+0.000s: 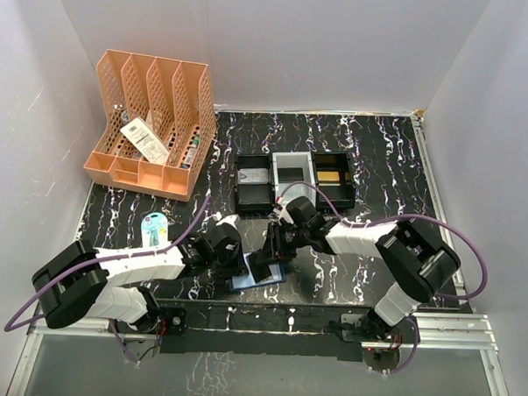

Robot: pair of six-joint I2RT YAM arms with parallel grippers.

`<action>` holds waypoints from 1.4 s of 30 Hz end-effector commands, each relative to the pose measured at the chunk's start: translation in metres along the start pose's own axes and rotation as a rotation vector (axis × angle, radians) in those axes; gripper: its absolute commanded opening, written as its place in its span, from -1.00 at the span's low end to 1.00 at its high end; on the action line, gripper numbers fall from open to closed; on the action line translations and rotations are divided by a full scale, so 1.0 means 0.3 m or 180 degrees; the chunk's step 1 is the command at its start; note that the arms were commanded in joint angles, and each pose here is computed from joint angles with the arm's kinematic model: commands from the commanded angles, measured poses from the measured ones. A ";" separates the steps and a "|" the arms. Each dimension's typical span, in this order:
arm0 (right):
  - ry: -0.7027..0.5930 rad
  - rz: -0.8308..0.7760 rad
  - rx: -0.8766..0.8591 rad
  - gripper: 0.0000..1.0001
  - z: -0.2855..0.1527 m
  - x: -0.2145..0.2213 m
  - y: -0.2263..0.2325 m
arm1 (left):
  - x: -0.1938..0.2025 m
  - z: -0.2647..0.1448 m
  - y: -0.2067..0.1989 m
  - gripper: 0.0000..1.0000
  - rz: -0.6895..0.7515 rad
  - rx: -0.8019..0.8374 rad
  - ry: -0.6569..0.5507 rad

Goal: Take the credit cards out of the card holder

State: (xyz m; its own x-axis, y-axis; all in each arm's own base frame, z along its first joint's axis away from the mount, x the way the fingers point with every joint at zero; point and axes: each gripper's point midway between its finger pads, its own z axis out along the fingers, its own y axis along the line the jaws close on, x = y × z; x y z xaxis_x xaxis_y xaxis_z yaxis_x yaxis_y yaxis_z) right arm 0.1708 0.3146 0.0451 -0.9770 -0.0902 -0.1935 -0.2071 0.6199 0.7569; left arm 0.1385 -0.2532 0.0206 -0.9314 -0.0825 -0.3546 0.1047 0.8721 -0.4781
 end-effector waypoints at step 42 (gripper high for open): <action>-0.0621 -0.0352 0.0357 -1.00 -0.037 -0.085 0.104 | -0.005 -0.018 0.094 -0.97 0.0025 -0.0354 -0.0153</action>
State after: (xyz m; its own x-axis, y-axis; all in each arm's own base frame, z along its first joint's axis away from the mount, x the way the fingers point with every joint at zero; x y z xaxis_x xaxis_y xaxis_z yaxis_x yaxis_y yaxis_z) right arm 0.1640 0.3258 0.0385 -0.9628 -0.1437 -0.2287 -0.2589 0.7325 0.6296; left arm 0.1431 -0.2479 0.0190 -0.9189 -0.1023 -0.3810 0.0949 0.8802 -0.4651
